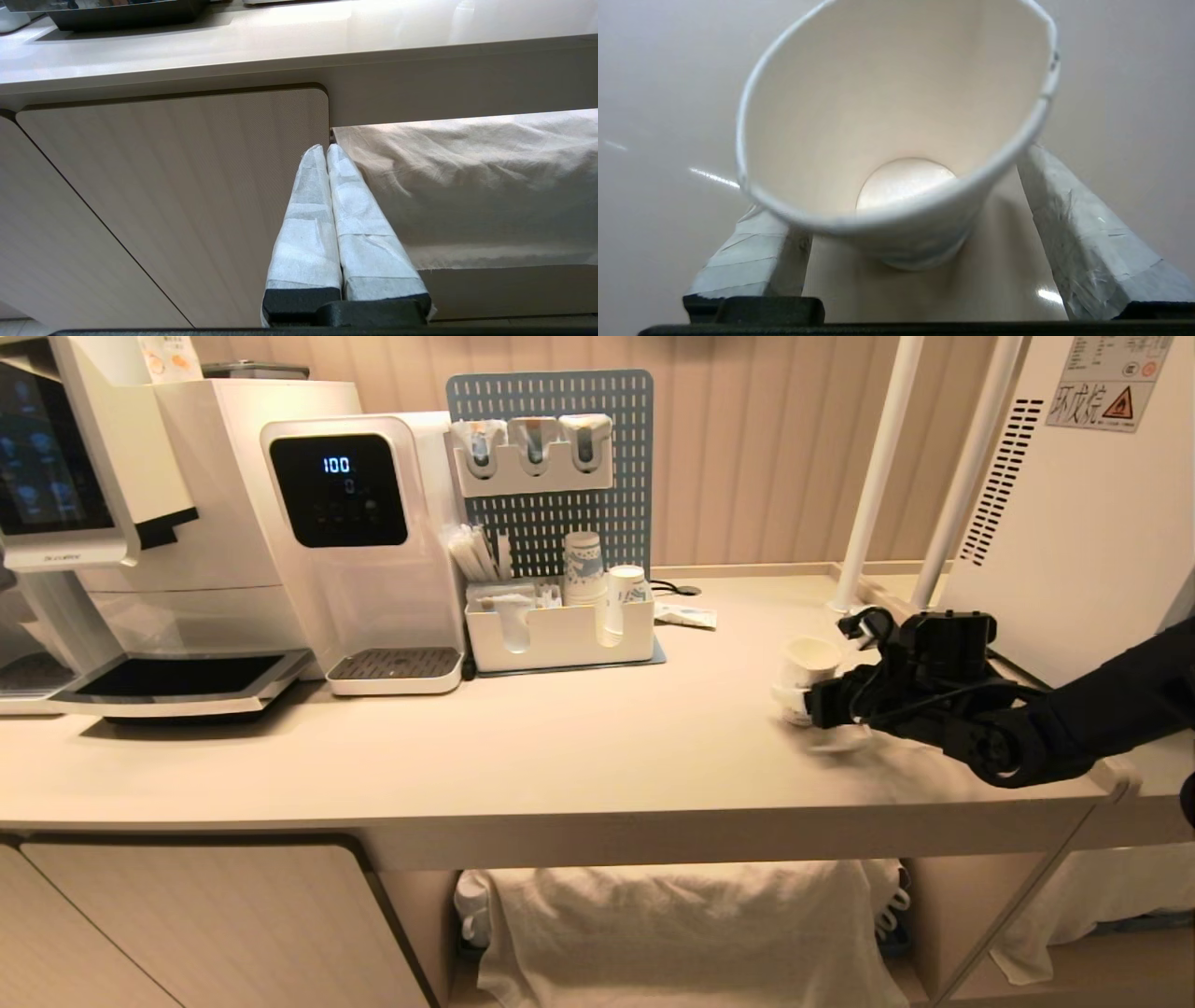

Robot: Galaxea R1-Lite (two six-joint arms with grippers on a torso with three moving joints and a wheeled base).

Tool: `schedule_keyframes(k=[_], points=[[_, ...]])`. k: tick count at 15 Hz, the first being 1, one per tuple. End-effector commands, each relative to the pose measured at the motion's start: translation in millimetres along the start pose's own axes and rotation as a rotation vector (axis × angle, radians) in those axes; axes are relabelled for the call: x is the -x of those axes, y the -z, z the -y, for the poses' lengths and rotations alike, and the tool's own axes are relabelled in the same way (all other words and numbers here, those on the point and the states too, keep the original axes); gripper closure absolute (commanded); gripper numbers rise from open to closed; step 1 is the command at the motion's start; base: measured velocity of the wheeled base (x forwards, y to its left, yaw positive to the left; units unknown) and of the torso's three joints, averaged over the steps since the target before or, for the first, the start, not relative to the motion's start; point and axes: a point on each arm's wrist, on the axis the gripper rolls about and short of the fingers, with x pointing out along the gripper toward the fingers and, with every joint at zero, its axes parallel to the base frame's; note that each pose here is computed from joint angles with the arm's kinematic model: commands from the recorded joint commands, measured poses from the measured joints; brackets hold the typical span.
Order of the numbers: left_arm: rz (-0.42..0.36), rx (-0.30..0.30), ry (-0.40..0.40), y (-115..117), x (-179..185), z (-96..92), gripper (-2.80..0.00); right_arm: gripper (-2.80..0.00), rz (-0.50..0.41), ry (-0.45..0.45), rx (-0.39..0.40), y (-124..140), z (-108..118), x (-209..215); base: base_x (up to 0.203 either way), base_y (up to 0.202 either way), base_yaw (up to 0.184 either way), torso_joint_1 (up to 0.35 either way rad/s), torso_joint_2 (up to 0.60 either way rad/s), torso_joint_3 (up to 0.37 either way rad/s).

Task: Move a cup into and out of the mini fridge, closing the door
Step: Place the paper cup on the table, then close the freezer door

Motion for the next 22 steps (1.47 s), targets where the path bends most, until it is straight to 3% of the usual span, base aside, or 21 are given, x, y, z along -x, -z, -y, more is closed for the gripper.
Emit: schedule_keyframes(k=[1, 9, 10, 18, 22], points=[[0.0, 0.0, 0.0, 0.0, 0.0, 0.0, 0.0, -2.8, 0.035, 0.006, 0.009, -13.2, 0.0, 23.4, 0.0, 0.0, 0.0, 0.0, 0.0, 0.0], [0.0, 0.0, 0.0, 0.0, 0.0, 0.0, 0.0, -2.8, 0.064, 0.027, 0.008, -48.2, -8.6, 126.8, 0.0, 0.0, 0.0, 0.0, 0.0, 0.0], [0.0, 0.0, 0.0, 0.0, 0.0, 0.0, 0.0, 0.0, 0.067, 0.016, 0.008, -53.5, -10.9, 144.8, 0.0, 0.0, 0.0, 0.0, 0.0, 0.0], [0.0, 0.0, 0.0, 0.0, 0.0, 0.0, 0.0, 0.0, 0.026, 0.042, 0.003, -67.7, -39.6, 267.4, 0.0, 0.0, 0.0, 0.0, 0.0, 0.0], [0.0, 0.0, 0.0, 0.0, 0.0, 0.0, 0.0, 0.0, -0.089, 0.061, -0.018, -39.5, -62.0, 333.1, 0.0, 0.0, 0.0, 0.0, 0.0, 0.0]])
